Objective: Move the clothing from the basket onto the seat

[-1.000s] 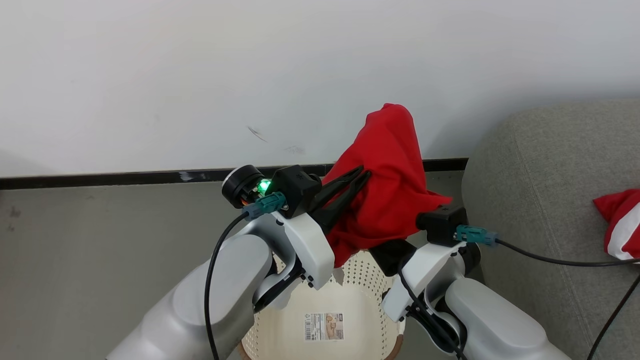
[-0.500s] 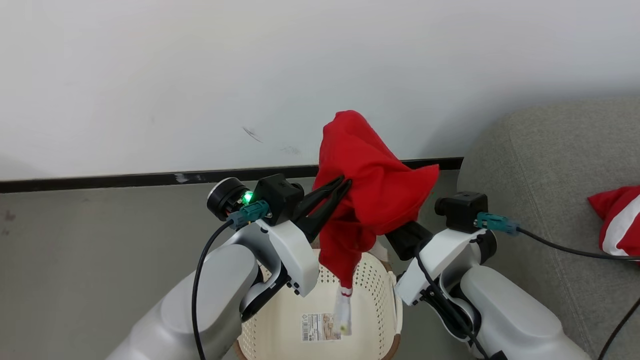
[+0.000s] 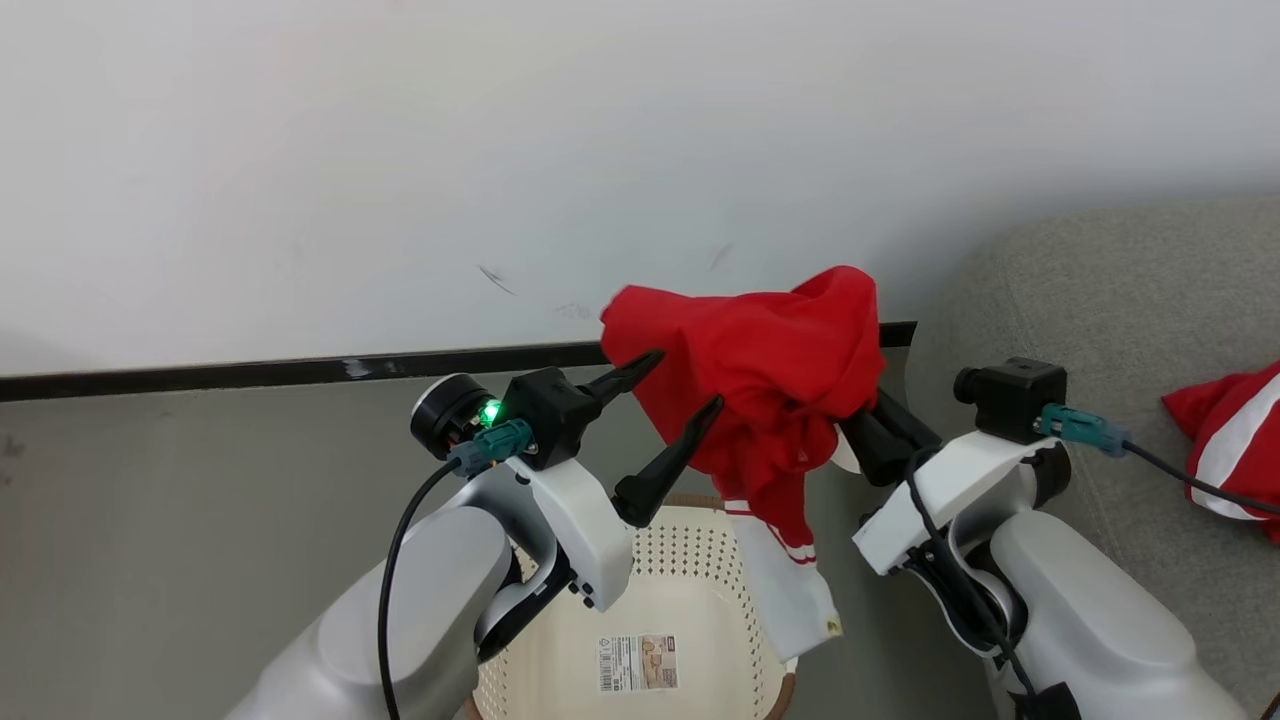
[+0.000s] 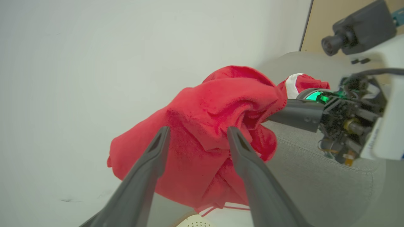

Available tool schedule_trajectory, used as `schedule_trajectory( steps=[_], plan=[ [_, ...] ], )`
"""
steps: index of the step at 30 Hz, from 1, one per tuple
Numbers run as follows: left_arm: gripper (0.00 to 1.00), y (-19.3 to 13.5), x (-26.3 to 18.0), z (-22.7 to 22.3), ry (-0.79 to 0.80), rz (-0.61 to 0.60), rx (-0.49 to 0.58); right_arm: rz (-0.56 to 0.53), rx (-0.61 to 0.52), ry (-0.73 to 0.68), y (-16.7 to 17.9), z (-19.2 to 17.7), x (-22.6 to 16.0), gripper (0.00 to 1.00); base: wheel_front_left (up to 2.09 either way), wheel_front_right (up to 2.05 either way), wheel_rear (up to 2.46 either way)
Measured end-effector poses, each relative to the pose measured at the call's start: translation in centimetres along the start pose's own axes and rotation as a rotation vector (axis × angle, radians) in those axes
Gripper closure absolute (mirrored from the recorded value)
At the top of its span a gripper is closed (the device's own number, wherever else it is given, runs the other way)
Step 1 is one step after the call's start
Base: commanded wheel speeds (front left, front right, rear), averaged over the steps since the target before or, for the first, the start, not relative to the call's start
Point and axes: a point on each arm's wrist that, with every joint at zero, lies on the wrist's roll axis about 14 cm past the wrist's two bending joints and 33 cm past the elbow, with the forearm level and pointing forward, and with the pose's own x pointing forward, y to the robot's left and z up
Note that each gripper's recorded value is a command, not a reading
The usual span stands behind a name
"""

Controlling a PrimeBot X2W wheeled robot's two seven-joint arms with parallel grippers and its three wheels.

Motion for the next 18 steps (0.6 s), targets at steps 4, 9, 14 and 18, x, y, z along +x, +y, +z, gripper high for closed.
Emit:
schedule_trajectory(
  steps=[4, 9, 14, 18],
  plan=[
    [0.0, -0.3, -0.3, -0.4, 0.01, -0.002, -0.003, -0.042, -0.012, -0.013, -1.5, 0.6, -0.8, 1.0, 0.0, 0.0, 0.0],
    [0.0, -0.8, -0.4, -0.5, 0.01, -0.014, -0.004, -0.083, -0.031, -0.034, -2.9, 1.4, -2.0, 1.0, 0.0, 0.0, 0.0],
    [0.0, -1.5, -0.4, -0.8, 0.016, -0.032, -0.011, -0.128, -0.067, -0.077, -4.7, 3.2, -3.0, 1.0, 0.0, 0.0, 0.0],
    [0.0, -2.5, -0.2, -0.7, 0.004, -0.06, -0.018, -0.166, -0.095, -0.129, -6.1, 5.3, -3.7, 1.0, 0.0, 0.0, 0.0]
  ],
)
